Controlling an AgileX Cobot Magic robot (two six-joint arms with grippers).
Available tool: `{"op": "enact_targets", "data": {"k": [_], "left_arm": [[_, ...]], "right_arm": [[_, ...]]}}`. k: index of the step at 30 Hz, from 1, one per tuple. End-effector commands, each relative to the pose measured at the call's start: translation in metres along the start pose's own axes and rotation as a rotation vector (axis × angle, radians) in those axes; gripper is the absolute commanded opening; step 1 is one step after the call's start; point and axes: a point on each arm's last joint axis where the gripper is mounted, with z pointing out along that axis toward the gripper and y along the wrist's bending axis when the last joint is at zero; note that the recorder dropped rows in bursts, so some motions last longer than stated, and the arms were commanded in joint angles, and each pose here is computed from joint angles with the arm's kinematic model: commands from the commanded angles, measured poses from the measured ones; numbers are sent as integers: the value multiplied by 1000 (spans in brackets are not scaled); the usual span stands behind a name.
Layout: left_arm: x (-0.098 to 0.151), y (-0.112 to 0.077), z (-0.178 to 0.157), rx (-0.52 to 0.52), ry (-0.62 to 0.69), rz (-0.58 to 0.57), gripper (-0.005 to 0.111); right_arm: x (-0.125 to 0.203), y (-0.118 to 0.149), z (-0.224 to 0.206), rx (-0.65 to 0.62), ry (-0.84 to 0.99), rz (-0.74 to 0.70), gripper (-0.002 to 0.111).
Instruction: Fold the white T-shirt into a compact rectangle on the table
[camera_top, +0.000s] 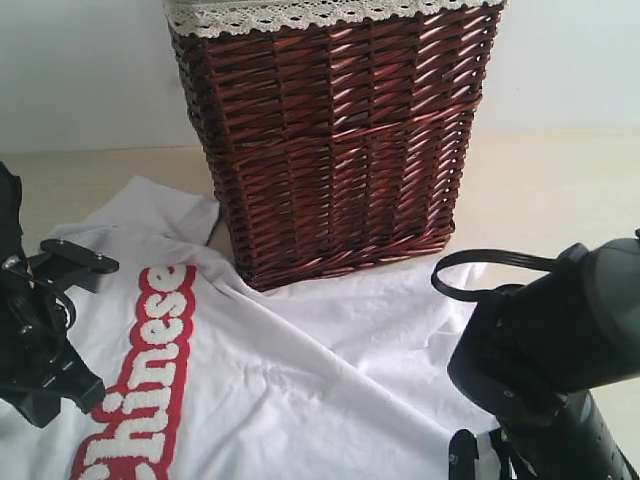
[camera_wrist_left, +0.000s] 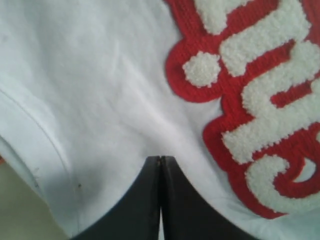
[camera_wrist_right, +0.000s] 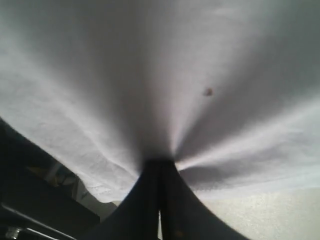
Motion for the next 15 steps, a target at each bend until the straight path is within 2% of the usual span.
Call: {"op": "enact_targets", "data": {"k": [1, 4, 10, 13, 15], "left_arm": [[0, -6, 13, 77, 40, 25, 0], [-4, -5, 9, 80, 48, 31, 0], [-6, -7, -12, 87, -27, 41, 0], [-3, -14, -24, 148, -96, 100, 0], [-1, -24, -31, 238, -160, 169, 0]], "right_arm": [[-1, -5, 9, 54, 10, -37, 0], [-1, -8, 6, 92, -4, -41, 0], [-1, -13, -39, 146, -224, 51, 0], [9, -11, -63, 210, -368, 77, 0], [20, -8, -77, 255, -455, 92, 0]]}}
